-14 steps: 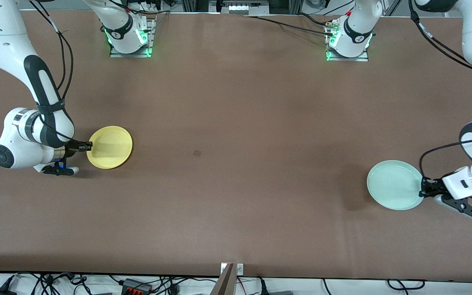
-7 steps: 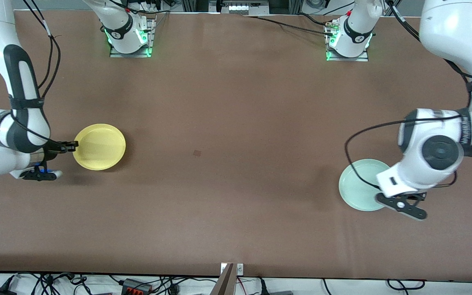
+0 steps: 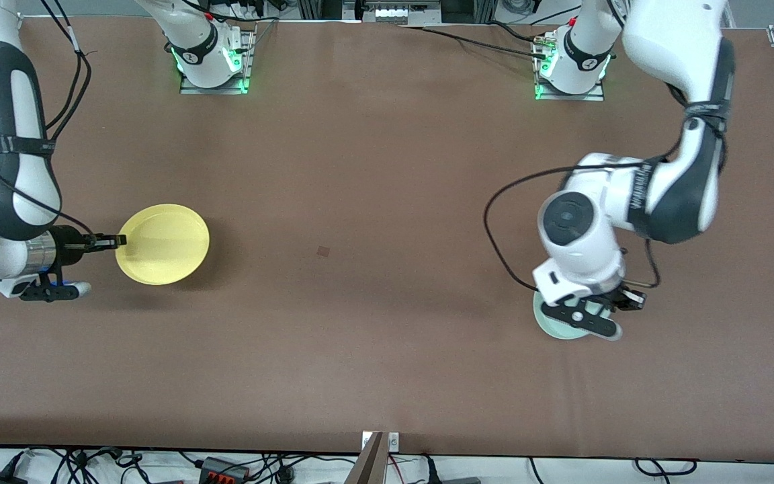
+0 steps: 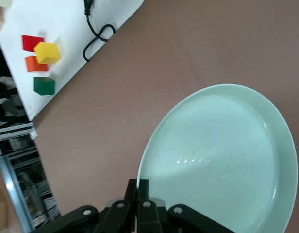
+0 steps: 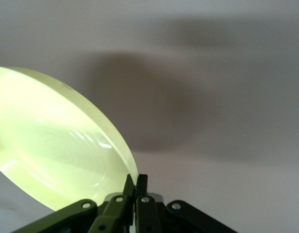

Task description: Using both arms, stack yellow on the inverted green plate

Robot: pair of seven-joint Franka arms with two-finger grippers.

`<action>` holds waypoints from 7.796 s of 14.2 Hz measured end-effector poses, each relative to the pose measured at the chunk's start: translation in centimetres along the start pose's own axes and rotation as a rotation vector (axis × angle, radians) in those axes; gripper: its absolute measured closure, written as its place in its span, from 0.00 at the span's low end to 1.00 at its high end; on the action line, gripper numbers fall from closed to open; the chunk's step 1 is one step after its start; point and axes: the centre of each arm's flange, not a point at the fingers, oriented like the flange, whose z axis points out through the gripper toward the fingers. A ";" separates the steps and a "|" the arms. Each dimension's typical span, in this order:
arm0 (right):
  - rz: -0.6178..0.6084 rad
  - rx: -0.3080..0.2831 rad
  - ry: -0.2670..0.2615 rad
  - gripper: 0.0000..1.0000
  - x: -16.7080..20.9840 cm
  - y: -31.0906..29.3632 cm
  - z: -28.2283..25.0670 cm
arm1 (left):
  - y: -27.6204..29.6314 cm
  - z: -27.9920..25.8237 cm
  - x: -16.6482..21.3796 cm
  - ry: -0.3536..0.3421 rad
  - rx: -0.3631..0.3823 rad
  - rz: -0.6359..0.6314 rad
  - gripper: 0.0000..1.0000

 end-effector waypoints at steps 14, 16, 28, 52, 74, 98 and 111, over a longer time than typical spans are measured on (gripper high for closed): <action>-0.070 -0.020 -0.060 0.97 0.8 -5.4 2.2 | 32.3 -3.1 -3.8 0.190 0.670 -0.119 0.96; -0.076 -0.023 -0.064 0.97 1.0 -6.0 2.5 | 33.0 -3.4 -4.0 0.204 0.680 -0.125 0.96; -0.076 -0.022 -0.062 0.97 1.0 -6.0 2.4 | 27.8 -8.1 2.3 -0.007 -0.242 -0.583 0.00; 0.143 0.151 0.140 0.97 1.7 -43.3 14.2 | -12.3 -6.7 -12.5 -0.138 -0.619 -0.408 0.00; 0.353 0.412 0.115 0.97 2.8 -52.6 25.8 | -18.1 -7.4 -16.2 0.012 -0.633 -0.334 0.00; 0.218 0.082 0.307 0.00 2.3 -47.6 10.2 | -20.8 -9.5 -20.8 0.035 -0.620 -0.343 0.00; 0.220 -0.038 0.370 0.00 2.0 -27.9 -7.4 | -20.7 -9.7 -20.7 0.036 -0.623 -0.341 0.00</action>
